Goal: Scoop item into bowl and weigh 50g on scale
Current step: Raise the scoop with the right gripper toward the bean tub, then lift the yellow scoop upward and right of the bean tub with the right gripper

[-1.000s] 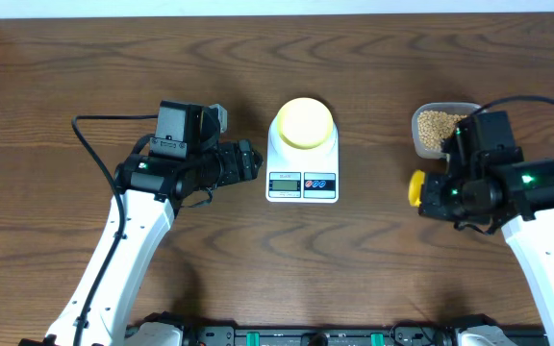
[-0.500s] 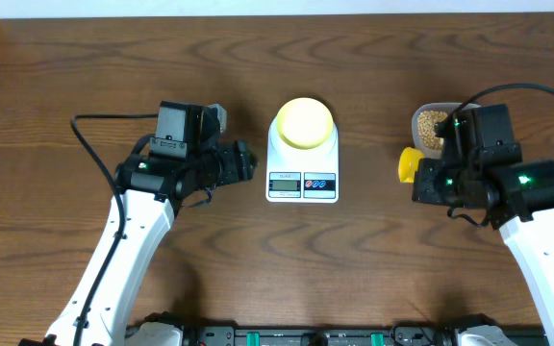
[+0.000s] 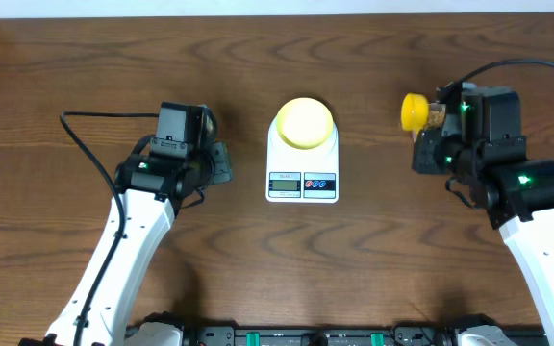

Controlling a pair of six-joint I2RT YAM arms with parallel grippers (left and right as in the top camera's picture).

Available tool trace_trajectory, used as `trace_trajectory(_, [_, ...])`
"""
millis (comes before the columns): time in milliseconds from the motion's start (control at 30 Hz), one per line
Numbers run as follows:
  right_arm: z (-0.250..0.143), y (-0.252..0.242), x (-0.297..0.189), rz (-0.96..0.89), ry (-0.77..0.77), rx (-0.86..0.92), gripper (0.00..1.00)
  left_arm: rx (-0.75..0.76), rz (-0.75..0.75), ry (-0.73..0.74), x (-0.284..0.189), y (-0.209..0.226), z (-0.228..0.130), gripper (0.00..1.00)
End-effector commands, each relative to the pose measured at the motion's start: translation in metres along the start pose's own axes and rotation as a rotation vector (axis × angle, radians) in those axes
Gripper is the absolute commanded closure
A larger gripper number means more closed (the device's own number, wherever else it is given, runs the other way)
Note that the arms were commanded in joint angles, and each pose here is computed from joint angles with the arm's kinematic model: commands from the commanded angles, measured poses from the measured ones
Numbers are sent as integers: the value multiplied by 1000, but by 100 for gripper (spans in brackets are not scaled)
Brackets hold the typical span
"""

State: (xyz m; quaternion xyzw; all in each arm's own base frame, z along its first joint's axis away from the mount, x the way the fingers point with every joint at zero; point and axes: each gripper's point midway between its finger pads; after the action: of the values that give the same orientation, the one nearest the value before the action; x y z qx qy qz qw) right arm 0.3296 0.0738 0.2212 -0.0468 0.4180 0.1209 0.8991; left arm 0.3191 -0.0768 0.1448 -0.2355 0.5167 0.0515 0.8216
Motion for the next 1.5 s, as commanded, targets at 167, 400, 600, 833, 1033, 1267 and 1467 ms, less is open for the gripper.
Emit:
trace_trajectory(167, [3,6,-1,23,-17,-67,99,2,97,-58,3,13,17,92])
trace_trajectory(400, [36,6,-4,23,-152,-76,99,2,117,-74,3,16,20,93])
trace_trajectory(600, [54,-22,-9,-136,-220,-91,99,4,252,-164,-3,39,35,84])
trace_trajectory(833, [57,-60,-14,-247,-242,18,99,-3,243,-149,-3,38,32,83])
trace_trajectory(1033, [67,-103,-21,-331,-304,102,99,-4,192,-91,1,30,21,78])
trace_trajectory(1267, [68,-152,-24,-316,-368,277,99,-32,65,24,4,9,0,92])
trace_trajectory(1467, [64,-191,-26,-345,-398,316,99,-104,11,61,4,0,-6,92])
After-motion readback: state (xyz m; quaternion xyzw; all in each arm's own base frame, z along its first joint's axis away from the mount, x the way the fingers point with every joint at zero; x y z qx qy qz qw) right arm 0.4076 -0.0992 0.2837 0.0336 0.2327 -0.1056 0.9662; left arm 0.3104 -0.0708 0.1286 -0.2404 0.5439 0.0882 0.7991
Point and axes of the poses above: each gripper's point midway between its finger pads, its own x axis out along the fingers, its own y axis along the line the jaws close on, z = x × y, and after that the axes turned 15 degrees about -x, right-handed
